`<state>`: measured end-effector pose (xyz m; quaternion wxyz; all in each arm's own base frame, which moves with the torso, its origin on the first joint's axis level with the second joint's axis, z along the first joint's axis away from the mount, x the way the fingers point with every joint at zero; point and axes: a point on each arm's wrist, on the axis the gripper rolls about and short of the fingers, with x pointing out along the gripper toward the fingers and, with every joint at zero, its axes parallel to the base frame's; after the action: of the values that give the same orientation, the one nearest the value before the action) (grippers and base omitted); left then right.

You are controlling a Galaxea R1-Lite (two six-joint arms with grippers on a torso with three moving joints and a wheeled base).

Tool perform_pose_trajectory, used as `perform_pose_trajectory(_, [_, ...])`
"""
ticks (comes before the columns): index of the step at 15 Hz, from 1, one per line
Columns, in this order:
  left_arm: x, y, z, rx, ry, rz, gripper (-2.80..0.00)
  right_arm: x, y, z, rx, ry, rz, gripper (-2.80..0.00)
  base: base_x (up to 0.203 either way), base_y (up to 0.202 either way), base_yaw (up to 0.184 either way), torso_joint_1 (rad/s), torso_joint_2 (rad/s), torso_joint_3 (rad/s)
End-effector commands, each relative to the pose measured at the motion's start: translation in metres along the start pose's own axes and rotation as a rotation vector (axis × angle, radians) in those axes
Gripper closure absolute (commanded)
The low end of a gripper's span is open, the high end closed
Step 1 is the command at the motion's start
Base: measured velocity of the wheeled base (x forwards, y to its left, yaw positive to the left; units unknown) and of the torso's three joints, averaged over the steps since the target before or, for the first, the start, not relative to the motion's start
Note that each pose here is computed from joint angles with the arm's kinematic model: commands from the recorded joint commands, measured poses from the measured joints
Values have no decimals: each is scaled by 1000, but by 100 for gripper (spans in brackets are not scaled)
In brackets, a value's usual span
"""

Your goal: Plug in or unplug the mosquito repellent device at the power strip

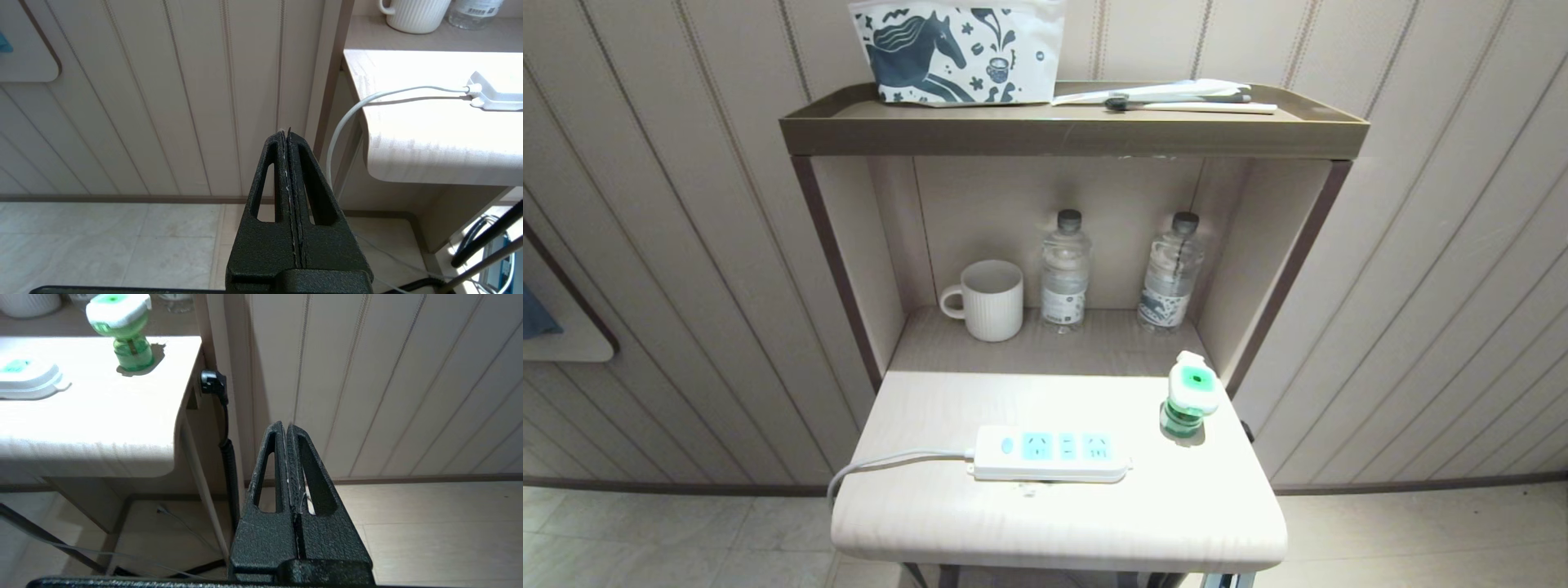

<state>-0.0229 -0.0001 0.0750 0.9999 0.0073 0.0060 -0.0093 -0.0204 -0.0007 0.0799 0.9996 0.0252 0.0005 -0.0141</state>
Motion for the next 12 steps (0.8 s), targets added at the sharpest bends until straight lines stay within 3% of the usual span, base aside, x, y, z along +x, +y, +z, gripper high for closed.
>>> perform_pose_trajectory(1, [0,0,0,0,2,0,0,-2,0,-3,-15,-11,7,0,0,0,0,0,0,0])
perform_pose_trajectory(3, [0,0,0,0,2,0,0,-2,0,-5,-63,14,22,0,0,0,0,0,0,0])
perform_pose_trajectory(12, [0,0,0,-1,2,0,0,-2,0,-6,-49,17,14,0,0,0,0,0,0,0])
